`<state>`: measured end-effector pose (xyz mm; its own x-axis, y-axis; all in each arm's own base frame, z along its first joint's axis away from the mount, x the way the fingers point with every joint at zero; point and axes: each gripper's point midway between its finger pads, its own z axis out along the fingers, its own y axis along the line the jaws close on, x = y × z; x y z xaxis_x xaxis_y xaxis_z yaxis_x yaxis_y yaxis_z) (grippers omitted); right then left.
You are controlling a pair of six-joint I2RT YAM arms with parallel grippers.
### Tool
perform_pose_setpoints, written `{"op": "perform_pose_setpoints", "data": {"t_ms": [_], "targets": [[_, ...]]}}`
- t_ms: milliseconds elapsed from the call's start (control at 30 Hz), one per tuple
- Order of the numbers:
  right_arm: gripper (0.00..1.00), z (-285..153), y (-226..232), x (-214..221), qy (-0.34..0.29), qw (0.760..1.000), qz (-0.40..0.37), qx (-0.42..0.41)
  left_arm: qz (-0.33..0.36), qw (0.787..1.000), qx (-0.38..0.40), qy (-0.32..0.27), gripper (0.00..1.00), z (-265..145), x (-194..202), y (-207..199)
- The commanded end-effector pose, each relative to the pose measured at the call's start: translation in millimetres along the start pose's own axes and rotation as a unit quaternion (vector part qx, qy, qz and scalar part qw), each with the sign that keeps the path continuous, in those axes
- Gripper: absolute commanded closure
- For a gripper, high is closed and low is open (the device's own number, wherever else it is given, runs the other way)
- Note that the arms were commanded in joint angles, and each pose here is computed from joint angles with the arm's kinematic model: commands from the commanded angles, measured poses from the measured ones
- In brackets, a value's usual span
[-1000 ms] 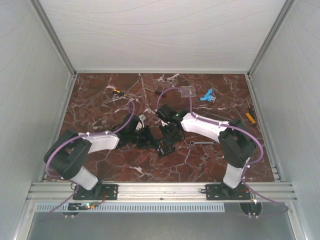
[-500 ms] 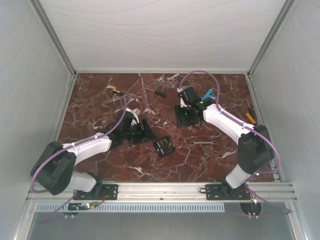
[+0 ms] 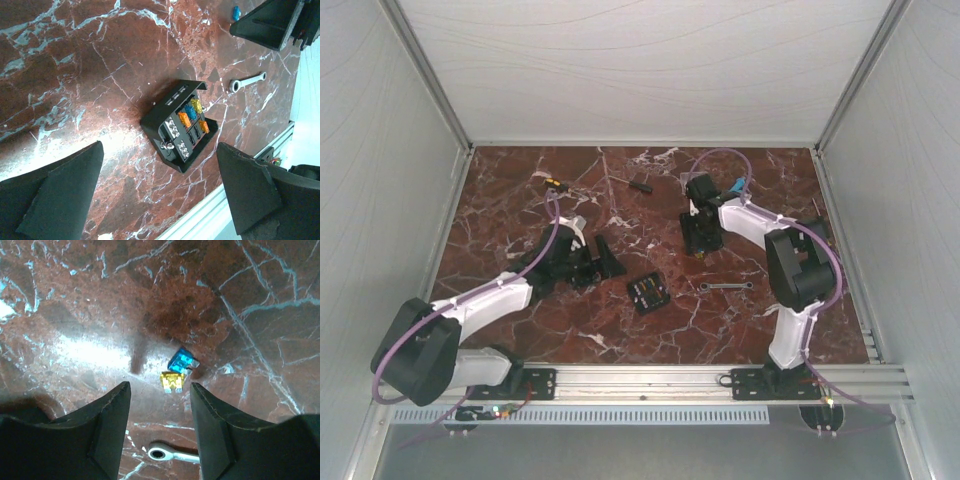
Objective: Snap on the fuse box
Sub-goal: Pick up the fuse from the center of the board.
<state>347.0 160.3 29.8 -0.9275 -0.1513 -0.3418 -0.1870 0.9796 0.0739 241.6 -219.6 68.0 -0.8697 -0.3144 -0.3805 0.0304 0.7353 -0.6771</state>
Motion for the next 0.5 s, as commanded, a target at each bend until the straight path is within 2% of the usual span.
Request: {"op": "perform_pose_setpoints", "data": {"t_ms": [0, 233, 467], "targets": [[0.52, 5.5, -5.7, -25.0, -0.025, 0.999, -0.02, 0.017, 0.016, 1.0, 0.005, -0.014, 0.04, -2.7, -7.6, -3.3], [0.57, 15.2, -12.6, -12.5, 0.008, 0.999, -0.028, 0.035, 0.014, 1.0, 0.008, -0.011, 0.03, -1.2, -5.9, -2.7], [0.67, 15.3, -5.7, -1.1, 0.036, 0.999, -0.026, 0.015, 0.01, 1.0, 0.01, -0.006, 0.03, 0.0, -4.2, -3.1]]}}
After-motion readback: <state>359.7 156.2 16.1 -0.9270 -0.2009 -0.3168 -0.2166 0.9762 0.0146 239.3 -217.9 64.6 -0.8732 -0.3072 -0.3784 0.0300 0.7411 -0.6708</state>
